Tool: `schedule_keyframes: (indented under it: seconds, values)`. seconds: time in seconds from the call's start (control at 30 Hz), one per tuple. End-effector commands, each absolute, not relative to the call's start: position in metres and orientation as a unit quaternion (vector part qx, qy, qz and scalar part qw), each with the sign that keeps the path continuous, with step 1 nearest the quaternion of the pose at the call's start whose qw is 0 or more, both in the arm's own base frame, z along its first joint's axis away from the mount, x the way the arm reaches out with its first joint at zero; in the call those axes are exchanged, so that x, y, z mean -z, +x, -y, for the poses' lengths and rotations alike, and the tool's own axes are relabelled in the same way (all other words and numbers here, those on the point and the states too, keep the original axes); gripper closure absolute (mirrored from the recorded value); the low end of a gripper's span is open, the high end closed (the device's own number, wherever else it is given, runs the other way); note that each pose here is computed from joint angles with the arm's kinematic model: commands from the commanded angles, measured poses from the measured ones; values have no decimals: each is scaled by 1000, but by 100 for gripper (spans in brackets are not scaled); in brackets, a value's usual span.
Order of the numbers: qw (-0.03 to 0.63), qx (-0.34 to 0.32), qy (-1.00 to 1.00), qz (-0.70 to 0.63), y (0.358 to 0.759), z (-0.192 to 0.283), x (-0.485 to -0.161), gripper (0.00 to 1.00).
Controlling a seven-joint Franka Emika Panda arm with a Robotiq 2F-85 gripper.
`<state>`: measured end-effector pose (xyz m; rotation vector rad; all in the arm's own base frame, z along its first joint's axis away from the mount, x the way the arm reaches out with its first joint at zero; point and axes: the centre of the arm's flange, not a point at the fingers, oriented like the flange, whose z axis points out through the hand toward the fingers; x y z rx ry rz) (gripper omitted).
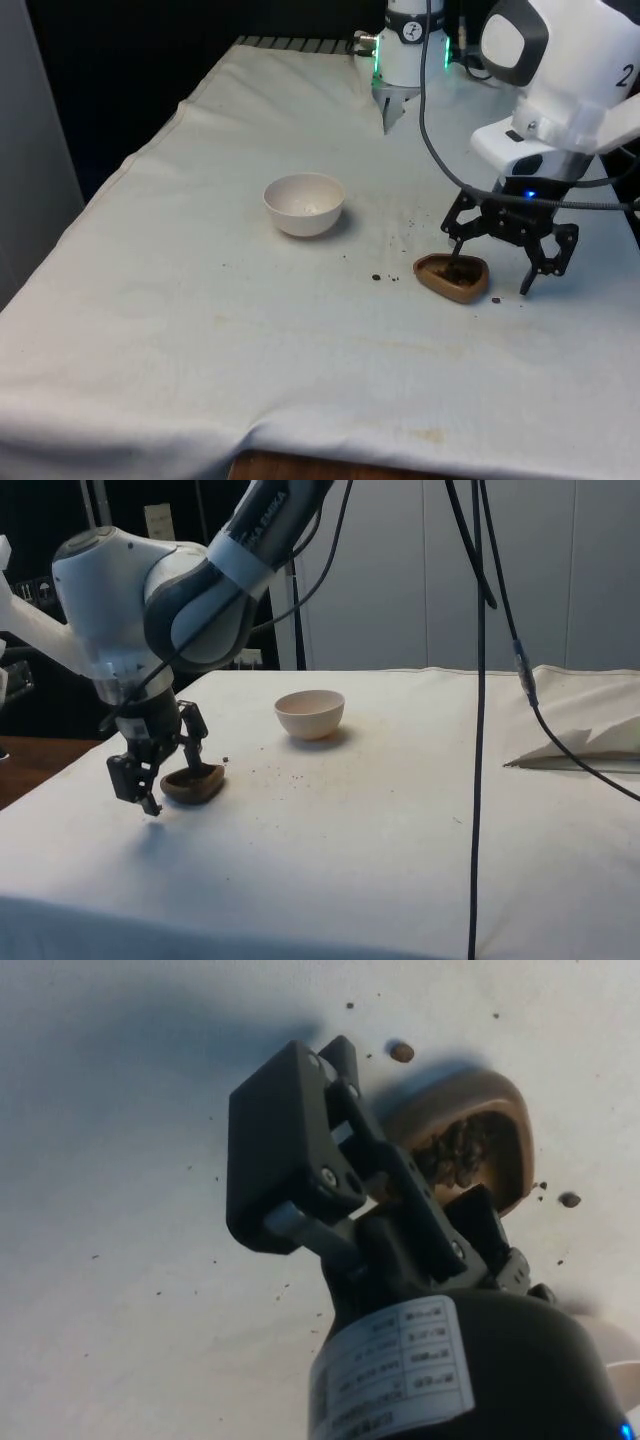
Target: Pour the coffee beans from the cup into the bowl.
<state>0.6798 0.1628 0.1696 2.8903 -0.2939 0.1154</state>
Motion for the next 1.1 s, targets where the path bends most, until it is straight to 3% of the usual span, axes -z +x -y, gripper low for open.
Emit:
schedule_keyframes:
  seconds: [0.0,0.13,0.2,0.3,0.33,0.4,0.43,0.53,0.6,0.73,1.07]
  values:
    - [117,-42,987,102,681,-163,-168,0]
    - [118,-42,987,101,681,-163,-168,0]
    - [118,-43,987,101,681,-163,-168,6]
    - [119,-42,987,100,680,-163,-168,23]
    - [119,-42,987,100,680,-163,-168,37]
    - [118,-40,987,100,680,-162,-169,48]
    - [119,-42,987,100,680,-163,-168,48]
    - [119,-43,987,100,680,-163,-168,64]
    - [119,-43,987,101,680,-163,-168,81]
    - [119,-40,987,100,680,-162,-169,100]
    - [117,-41,987,101,680,-163,-172,100]
